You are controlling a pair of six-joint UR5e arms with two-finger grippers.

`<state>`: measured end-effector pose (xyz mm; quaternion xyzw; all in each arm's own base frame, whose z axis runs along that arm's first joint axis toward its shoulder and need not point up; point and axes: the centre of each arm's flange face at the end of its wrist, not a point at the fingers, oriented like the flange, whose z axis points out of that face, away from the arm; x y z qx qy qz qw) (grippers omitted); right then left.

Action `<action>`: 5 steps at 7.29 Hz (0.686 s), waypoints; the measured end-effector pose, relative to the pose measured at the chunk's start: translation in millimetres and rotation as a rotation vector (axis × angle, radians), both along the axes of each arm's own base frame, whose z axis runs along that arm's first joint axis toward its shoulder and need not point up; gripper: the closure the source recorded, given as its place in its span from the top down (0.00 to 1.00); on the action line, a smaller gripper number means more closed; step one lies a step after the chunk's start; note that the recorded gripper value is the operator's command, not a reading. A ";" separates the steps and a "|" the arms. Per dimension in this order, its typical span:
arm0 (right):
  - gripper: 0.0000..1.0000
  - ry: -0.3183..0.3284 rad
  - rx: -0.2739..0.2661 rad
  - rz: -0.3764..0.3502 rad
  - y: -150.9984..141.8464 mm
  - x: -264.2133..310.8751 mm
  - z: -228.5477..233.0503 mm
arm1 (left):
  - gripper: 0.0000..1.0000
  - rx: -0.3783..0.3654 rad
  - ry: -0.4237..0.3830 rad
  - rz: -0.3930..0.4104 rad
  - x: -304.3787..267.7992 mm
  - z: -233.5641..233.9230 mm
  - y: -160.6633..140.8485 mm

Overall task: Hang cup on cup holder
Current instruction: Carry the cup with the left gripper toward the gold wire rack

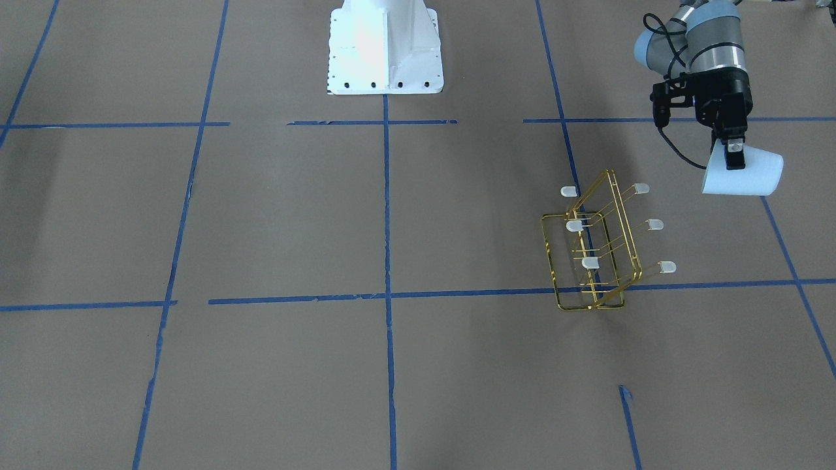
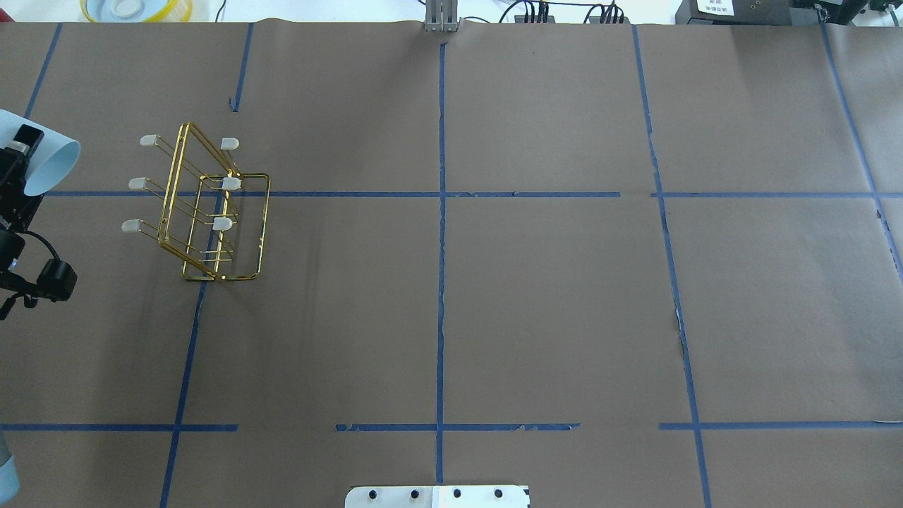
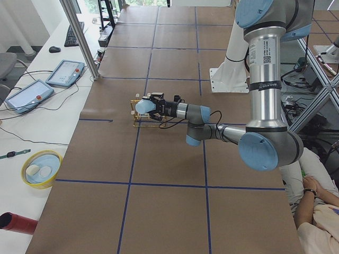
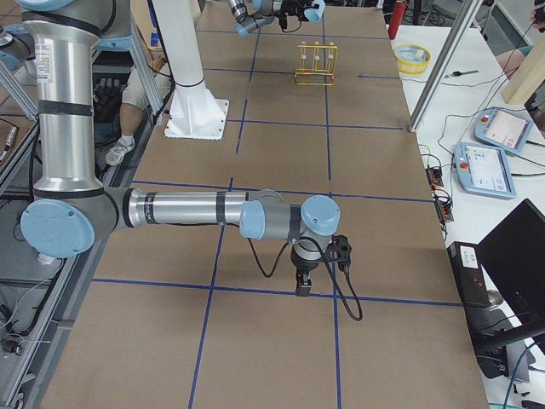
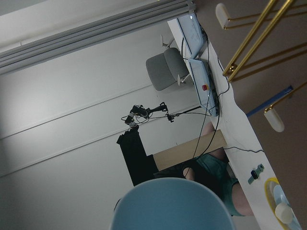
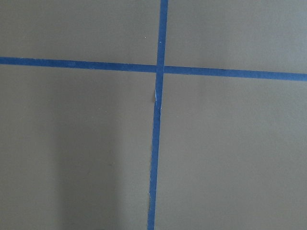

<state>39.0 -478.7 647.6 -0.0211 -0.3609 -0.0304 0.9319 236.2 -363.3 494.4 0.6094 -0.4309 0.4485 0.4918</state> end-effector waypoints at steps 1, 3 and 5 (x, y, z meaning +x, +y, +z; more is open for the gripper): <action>1.00 0.000 0.000 0.000 0.0 0.0 0.0 | 0.21 -0.004 -0.094 -0.031 13.3 1.4 13.4; 1.00 0.000 0.000 0.000 0.0 0.0 0.0 | 0.21 -0.020 -0.245 -0.080 37.3 3.7 41.4; 1.00 0.000 0.000 0.000 0.0 0.0 0.0 | 0.21 -0.039 -0.349 -0.133 48.6 4.4 57.9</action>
